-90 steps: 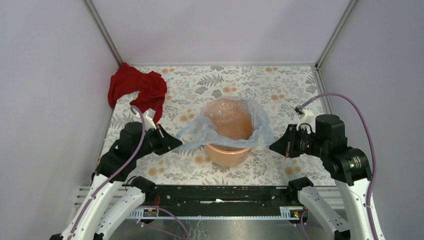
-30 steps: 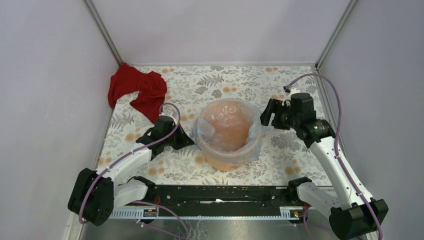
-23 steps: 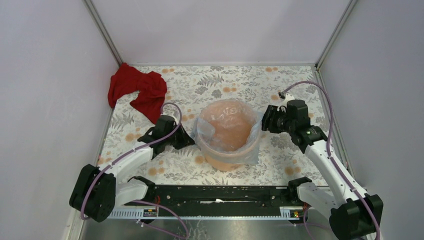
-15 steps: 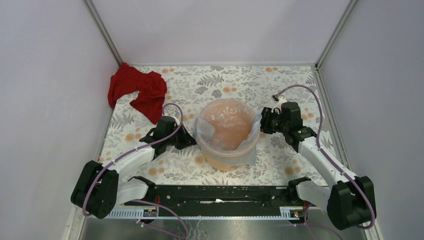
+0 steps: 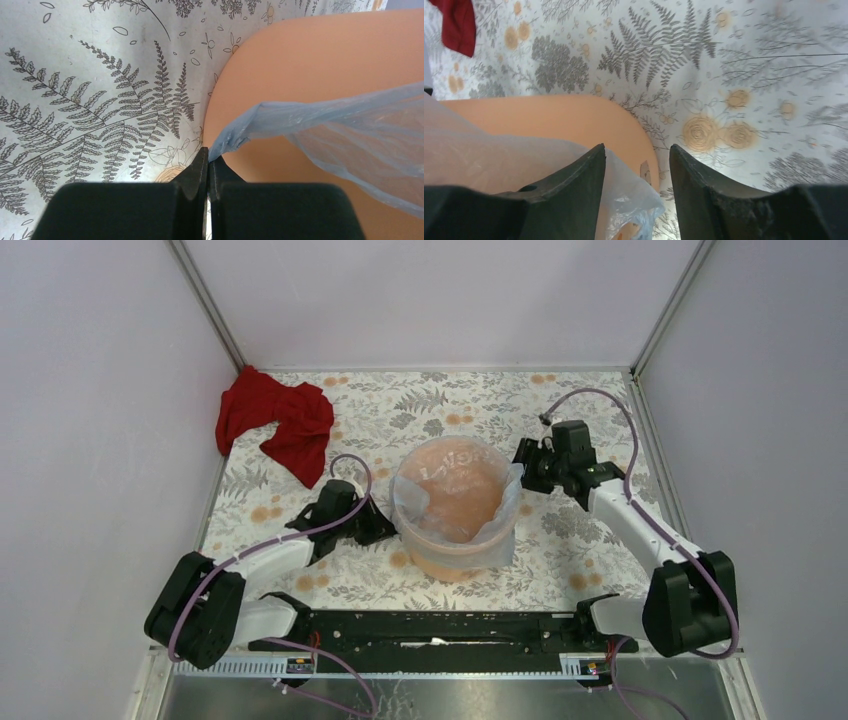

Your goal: Put the trash bags into the trash bin

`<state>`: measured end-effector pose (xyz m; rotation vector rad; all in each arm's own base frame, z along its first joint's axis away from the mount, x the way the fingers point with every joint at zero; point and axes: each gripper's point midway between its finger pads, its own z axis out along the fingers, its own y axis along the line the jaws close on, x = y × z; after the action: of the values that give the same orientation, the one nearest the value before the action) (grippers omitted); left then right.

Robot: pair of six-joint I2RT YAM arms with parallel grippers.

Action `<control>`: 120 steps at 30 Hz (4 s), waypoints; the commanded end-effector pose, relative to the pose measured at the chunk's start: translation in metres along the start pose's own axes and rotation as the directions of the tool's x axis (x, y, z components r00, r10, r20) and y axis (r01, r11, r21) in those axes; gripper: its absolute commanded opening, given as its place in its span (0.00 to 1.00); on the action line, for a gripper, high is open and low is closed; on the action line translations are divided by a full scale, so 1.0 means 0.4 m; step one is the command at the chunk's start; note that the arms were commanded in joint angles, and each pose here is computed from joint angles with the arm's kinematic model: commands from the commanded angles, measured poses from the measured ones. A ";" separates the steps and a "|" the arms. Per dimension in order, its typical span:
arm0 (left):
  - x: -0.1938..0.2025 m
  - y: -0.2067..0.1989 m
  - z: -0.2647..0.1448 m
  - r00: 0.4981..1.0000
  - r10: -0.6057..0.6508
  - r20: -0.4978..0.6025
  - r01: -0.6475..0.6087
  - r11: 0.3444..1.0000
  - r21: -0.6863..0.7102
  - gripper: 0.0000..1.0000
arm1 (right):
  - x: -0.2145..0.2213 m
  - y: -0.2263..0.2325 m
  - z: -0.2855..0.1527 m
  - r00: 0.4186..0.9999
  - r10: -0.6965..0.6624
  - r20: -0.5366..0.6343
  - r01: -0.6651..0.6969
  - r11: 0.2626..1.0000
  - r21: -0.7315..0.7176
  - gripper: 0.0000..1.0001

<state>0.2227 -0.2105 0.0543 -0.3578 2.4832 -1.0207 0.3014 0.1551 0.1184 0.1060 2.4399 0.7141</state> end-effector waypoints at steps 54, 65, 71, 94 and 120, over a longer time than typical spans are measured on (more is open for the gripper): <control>0.022 0.021 -0.034 0.998 0.040 0.053 -0.039 0.999 -0.010 0.16 | 0.021 0.513 -0.332 0.848 -0.529 0.036 0.526 0.832 -0.177 0.80; 0.016 0.015 -0.044 0.997 0.042 0.065 -0.042 0.999 -0.007 0.16 | 0.139 0.355 -0.070 0.854 -0.509 -0.107 0.518 0.850 0.094 0.60; 0.010 0.005 -0.046 0.996 0.041 0.073 -0.041 0.999 0.002 0.16 | 0.223 0.279 0.063 0.882 -0.449 -0.142 0.468 0.869 0.158 0.60; 0.010 0.005 -0.054 0.996 0.048 0.073 -0.048 0.999 -0.004 0.16 | 0.374 0.184 0.208 0.854 -0.443 -0.274 0.493 0.857 0.149 0.87; 0.018 0.021 -0.051 0.996 0.054 0.067 -0.053 0.998 -0.020 0.20 | 0.149 0.168 0.006 0.847 -0.515 -0.130 0.519 0.749 0.412 1.00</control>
<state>0.2035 -0.1956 0.0567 -0.3444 2.4525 -0.9583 0.2397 0.2484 0.1314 -0.4237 2.4350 0.0722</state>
